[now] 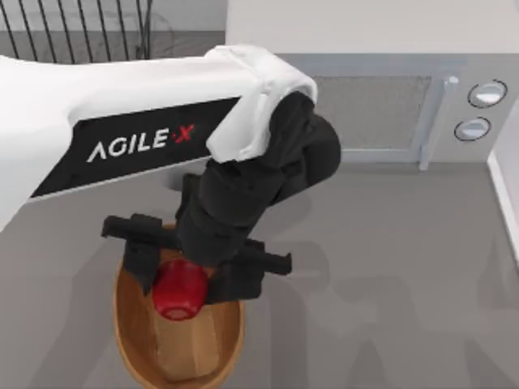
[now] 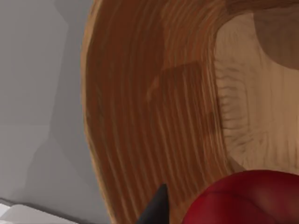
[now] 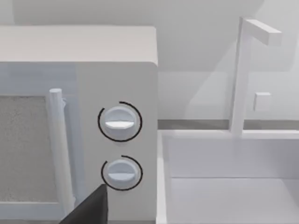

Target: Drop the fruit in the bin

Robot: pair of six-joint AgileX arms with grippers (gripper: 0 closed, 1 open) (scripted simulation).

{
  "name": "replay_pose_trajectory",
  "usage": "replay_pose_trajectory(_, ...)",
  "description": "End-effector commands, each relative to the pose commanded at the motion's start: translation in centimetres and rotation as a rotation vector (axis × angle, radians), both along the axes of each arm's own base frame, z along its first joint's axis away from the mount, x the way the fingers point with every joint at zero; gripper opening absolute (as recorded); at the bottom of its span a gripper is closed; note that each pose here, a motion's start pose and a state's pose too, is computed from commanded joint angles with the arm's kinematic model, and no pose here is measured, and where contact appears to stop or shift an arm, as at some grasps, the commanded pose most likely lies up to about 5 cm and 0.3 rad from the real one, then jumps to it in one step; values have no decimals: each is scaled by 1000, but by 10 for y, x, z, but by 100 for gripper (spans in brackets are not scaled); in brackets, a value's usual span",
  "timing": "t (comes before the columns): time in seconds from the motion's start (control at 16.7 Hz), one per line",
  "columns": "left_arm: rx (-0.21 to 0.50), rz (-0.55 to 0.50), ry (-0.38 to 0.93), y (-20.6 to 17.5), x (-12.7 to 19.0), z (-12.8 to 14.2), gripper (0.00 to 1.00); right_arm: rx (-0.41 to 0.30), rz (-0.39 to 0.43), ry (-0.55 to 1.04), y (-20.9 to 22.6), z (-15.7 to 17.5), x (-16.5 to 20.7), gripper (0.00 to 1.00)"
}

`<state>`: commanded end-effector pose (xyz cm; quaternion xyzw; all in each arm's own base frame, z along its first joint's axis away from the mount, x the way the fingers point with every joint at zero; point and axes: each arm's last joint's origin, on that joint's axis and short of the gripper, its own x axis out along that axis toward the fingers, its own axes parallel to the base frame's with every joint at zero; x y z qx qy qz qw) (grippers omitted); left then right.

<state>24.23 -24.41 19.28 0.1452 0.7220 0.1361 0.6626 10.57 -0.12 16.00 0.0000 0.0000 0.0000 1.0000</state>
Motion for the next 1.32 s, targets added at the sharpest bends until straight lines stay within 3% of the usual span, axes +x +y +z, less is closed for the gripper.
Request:
replay_pose_trajectory(0.24,-1,0,-1,0,0,-1,0,0,0,0,0,0,0,100)
replay_pose_trajectory(1.02,-1,0,-1,0,0,-1,98,0,0,0,0,0,0,100)
replay_pose_trajectory(1.32,-1,0,-1,0,0,-1,100,0,0,0,0,0,0,100)
